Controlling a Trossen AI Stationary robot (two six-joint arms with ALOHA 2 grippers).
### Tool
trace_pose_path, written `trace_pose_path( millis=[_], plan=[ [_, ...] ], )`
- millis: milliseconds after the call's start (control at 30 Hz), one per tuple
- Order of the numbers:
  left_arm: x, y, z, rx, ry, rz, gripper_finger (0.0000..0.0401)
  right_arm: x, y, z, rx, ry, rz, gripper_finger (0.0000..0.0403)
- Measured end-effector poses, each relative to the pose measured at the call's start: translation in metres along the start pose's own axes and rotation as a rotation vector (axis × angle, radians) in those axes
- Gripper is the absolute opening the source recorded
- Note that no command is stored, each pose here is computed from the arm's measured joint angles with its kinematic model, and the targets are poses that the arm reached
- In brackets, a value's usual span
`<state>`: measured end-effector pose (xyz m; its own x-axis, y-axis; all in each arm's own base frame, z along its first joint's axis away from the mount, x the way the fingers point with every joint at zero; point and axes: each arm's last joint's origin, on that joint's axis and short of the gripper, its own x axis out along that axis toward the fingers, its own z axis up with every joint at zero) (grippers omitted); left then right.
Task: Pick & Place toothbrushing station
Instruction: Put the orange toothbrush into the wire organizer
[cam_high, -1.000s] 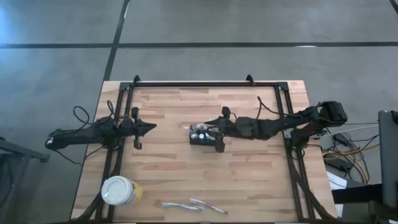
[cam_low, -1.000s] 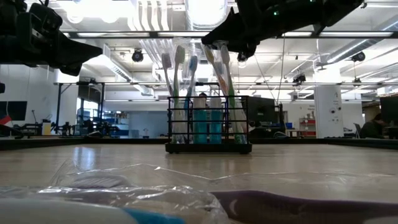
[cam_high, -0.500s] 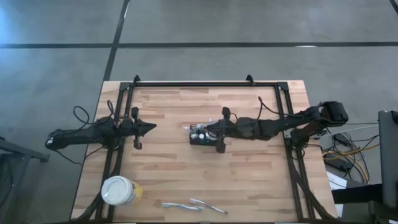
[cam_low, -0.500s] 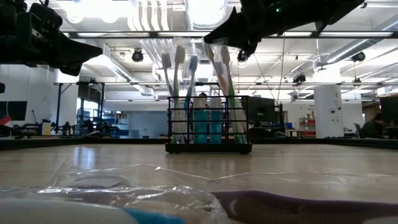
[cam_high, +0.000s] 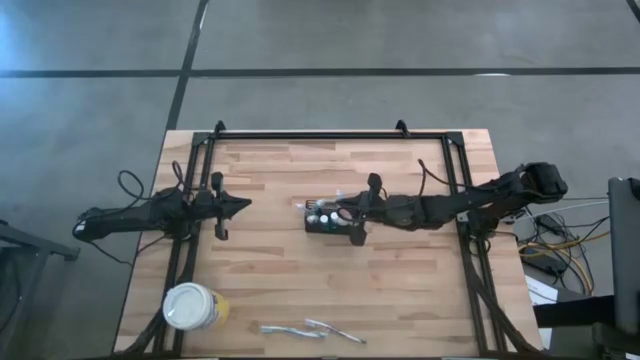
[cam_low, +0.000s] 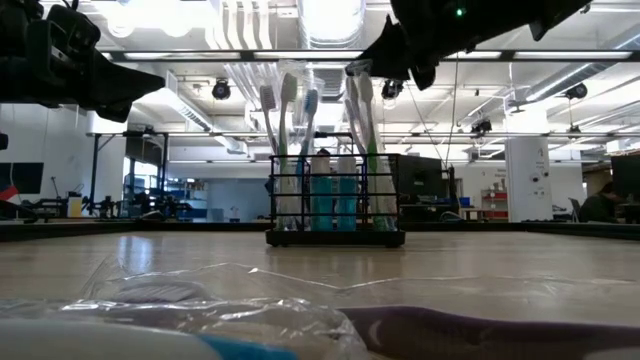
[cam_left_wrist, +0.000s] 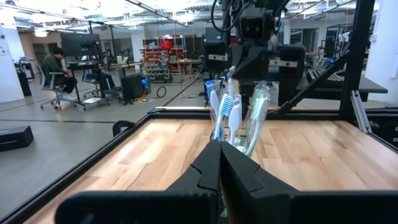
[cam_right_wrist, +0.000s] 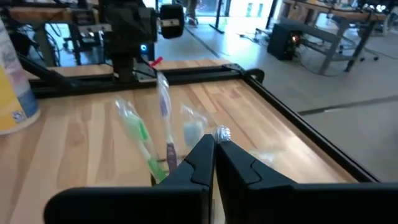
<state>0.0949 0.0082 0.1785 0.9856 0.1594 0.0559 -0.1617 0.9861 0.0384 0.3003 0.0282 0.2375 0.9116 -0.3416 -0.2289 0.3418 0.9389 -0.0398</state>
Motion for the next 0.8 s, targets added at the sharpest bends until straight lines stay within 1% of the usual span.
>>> trace_pose_path(
  millis=[200,267,367,533,633,800],
  plan=[
    [0.0,0.0,0.0,0.0,0.0,0.0,0.0007,-0.001,-0.003,-0.009,-0.006,0.012,-0.049,0.0008],
    [0.0,0.0,0.0,0.003,0.0,0.0,0.0007,-0.002,-0.004,-0.011,0.0,-0.012,-0.068,0.0008],
    [0.0,0.0,0.0,0.003,0.0,0.0,0.0007,-0.004,-0.005,-0.016,0.017,-0.041,-0.066,0.0008],
    [0.0,0.0,0.0,0.004,0.0,0.0,0.0007,-0.006,-0.007,-0.024,0.024,-0.046,-0.066,0.0008],
    [0.0,0.0,0.0,0.004,0.0,0.0,0.0007,-0.006,-0.007,-0.023,0.024,-0.054,-0.065,0.0008],
    [0.0,0.0,0.0,0.004,0.0,0.0,0.0007,-0.008,-0.005,-0.016,0.014,-0.13,-0.064,0.0008]
  ],
)
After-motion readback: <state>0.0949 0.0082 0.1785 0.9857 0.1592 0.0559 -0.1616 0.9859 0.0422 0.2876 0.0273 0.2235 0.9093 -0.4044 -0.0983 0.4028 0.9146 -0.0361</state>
